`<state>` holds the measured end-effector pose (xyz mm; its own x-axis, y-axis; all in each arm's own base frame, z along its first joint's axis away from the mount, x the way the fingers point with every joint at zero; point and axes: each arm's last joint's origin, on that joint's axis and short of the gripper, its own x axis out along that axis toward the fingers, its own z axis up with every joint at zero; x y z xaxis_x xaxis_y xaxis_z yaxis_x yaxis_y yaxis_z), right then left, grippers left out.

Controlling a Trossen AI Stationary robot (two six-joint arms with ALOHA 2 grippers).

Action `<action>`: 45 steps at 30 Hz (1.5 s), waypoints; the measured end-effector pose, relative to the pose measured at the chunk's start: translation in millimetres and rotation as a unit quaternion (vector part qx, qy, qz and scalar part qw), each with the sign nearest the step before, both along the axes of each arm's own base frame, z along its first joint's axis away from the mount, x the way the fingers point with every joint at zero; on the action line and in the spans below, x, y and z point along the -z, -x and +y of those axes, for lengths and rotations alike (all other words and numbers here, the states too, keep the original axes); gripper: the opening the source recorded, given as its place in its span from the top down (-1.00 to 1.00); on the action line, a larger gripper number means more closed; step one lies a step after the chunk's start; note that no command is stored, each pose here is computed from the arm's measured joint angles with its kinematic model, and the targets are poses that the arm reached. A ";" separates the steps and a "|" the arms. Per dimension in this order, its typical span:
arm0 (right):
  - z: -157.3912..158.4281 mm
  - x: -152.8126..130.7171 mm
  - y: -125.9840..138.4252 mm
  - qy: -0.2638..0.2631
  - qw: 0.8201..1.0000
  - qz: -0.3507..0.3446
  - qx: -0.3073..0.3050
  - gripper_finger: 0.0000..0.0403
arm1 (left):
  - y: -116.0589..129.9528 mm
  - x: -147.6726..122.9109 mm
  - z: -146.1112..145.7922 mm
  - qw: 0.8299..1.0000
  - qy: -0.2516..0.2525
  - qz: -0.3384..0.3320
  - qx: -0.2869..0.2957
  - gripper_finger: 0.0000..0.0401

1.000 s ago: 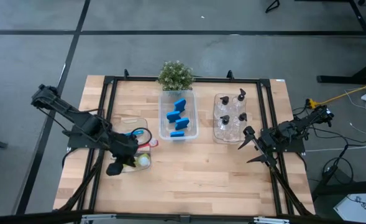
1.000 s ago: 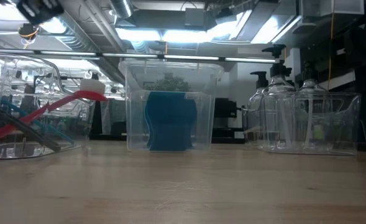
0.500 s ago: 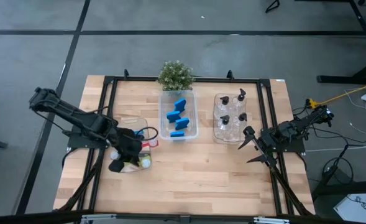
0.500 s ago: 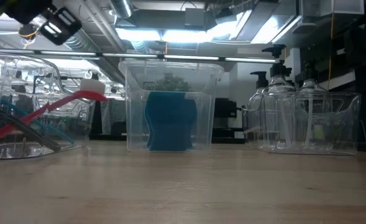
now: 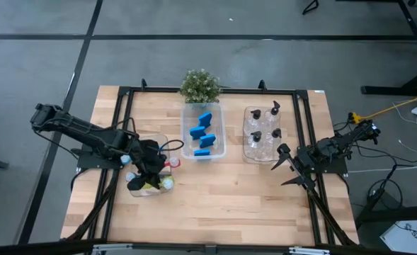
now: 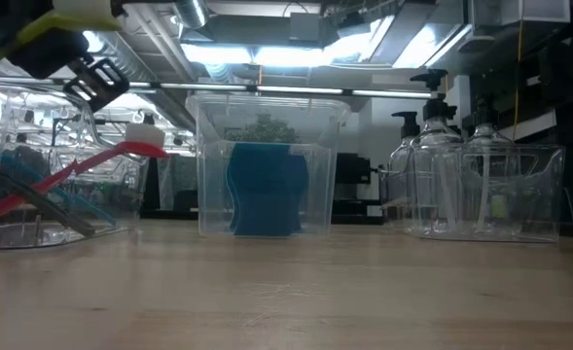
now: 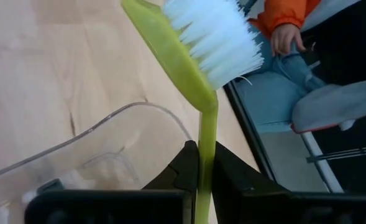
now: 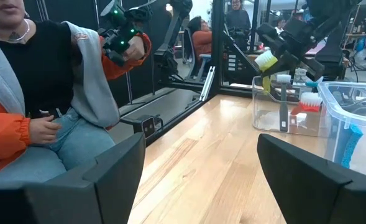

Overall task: Pick & Place Kitchen Sink Supplies
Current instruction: Put the green brush into the left transparent bin

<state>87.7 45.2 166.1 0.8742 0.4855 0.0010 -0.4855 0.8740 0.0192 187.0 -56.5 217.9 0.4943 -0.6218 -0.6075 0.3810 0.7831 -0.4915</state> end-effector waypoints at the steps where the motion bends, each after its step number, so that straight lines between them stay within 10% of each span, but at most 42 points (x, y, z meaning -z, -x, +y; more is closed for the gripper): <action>1: 0.0 -0.1 0.0 0.000 1.000 0.000 0.000 -0.53 | 0.2 0.5 0.9 1.000 -0.001 0.003 -0.002 0.91; 45: 0.0 -0.1 0.0 -0.001 1.000 0.000 0.000 -0.53 | -11.0 29.9 12.3 0.988 -0.096 0.089 -0.084 0.61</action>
